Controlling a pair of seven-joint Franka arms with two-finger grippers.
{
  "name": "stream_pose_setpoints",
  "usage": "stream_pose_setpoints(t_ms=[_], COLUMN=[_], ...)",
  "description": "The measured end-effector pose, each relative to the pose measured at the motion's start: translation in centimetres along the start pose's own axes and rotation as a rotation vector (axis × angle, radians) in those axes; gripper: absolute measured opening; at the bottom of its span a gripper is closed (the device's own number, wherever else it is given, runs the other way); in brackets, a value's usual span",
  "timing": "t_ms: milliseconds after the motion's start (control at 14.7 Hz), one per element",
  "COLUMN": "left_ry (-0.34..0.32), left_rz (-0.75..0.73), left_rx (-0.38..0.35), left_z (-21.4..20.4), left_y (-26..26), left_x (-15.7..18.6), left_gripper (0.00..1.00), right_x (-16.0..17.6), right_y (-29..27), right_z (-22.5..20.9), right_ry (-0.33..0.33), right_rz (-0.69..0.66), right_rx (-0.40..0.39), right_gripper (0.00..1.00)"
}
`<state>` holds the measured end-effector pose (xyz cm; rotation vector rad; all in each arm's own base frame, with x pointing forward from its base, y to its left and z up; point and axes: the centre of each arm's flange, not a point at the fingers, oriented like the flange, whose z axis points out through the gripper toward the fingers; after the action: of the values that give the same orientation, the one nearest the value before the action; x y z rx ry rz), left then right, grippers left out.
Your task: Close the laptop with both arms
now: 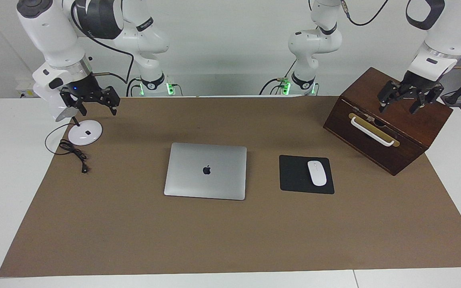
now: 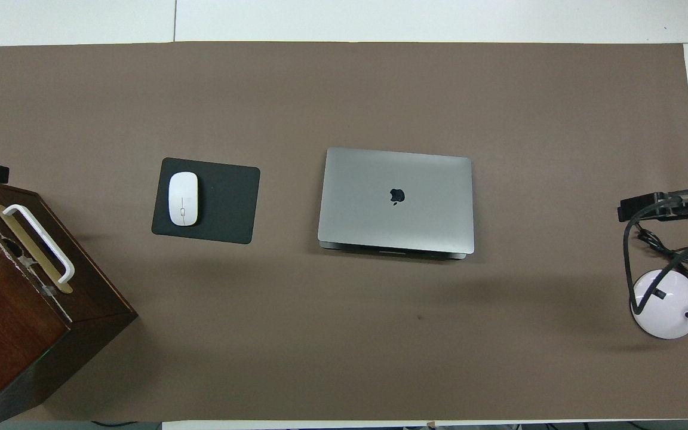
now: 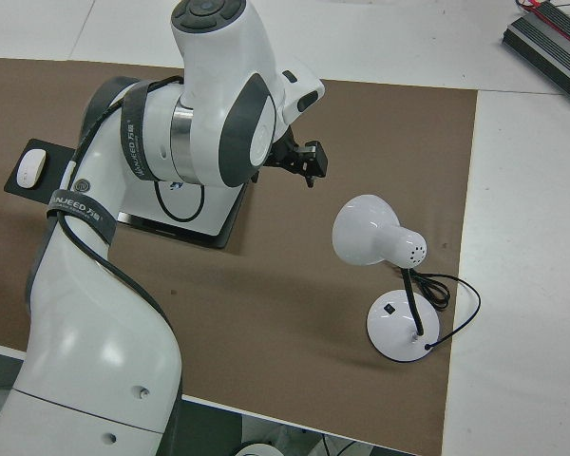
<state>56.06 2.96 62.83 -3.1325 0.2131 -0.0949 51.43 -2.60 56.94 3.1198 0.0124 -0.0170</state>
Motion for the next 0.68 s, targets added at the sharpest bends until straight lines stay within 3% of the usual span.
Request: stream_pose_setpoints(t_ms=[272, 681], left_ry=[-0.042, -0.045], left_rz=[-0.001, -0.035], left_rx=[-0.008, -0.018], left_z=[0.80, 0.94], left_y=[0.24, 0.40], left_x=[-0.21, -0.14], left_gripper=[1.00, 1.00], right_x=[-0.01, 0.05], right_y=[0.01, 0.09], right_z=[-0.04, -0.94], right_ry=[0.001, -0.003], right_rz=[0.000, 0.001], right_rx=[0.000, 0.000], right_gripper=[1.00, 1.00])
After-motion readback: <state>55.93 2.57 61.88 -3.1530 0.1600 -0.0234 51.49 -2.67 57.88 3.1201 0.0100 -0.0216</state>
